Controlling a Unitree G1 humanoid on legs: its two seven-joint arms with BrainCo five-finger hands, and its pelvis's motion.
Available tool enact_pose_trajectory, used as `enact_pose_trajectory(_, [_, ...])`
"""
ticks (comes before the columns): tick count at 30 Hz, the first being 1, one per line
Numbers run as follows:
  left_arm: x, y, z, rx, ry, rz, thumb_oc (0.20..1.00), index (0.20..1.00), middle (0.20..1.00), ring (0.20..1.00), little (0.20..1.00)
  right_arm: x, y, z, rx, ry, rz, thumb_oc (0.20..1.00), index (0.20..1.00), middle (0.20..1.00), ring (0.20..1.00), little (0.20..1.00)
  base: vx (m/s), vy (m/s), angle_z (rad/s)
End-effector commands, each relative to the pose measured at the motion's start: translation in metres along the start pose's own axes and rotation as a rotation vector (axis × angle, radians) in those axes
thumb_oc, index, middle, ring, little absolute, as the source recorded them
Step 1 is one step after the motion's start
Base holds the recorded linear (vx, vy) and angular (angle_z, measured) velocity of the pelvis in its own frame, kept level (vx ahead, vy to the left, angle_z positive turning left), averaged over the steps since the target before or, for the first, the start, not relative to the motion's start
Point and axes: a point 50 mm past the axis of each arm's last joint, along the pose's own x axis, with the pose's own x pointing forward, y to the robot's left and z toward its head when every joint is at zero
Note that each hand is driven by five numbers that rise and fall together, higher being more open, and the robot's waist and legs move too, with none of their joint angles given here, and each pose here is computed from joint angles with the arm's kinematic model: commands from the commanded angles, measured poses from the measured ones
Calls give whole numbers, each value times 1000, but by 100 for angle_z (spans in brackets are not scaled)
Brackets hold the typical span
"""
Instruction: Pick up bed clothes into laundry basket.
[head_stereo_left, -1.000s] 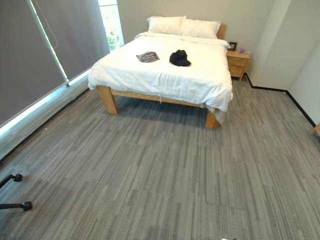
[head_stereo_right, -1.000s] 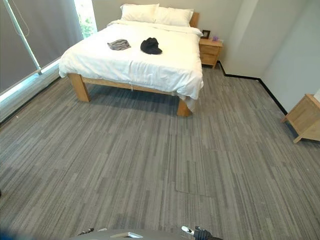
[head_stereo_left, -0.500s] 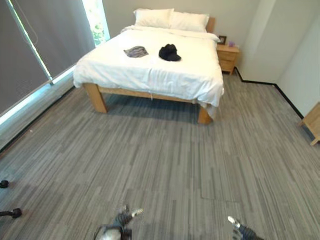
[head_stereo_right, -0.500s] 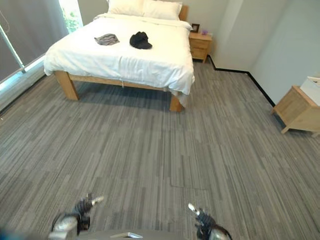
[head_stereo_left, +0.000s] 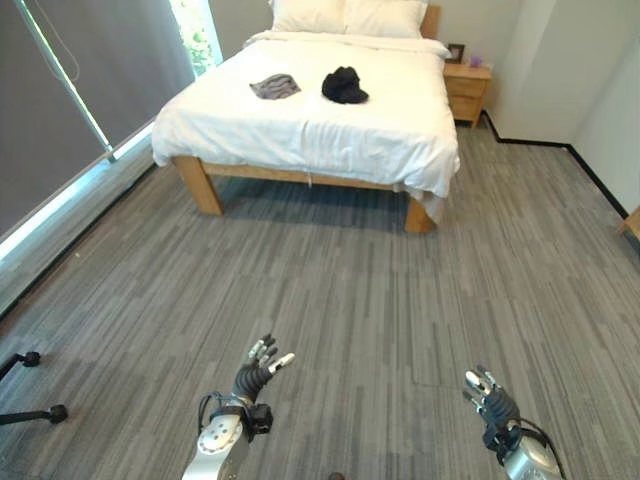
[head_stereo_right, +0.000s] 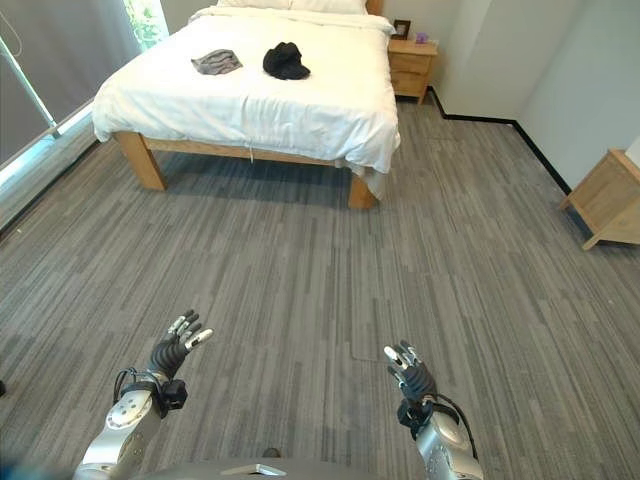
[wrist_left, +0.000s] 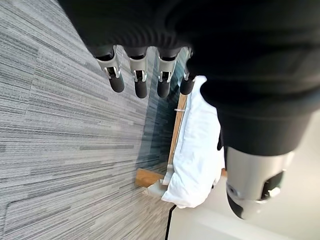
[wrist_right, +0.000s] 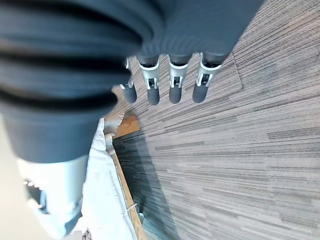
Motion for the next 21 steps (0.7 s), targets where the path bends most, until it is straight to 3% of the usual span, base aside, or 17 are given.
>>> enact_pose_trajectory(1, [16,3,26,-23,-101,34,1000,1000,1000,1000,1000,14,15,25,48,-87,58,1000,1000,1000,1000,1000,1,1,-4])
enact_pose_trajectory(10, [16,1,40,37,-165,14,1000,1000,1000,1000,1000,14,25,46,52,-186,99,1000,1000,1000,1000,1000,18,28,-2])
enact_pose_trajectory(21, [21,2,45,55,-170,24,1000,1000,1000,1000,1000,23,70,65,-1,-238,286,1000,1000,1000,1000,1000,32,146,-5])
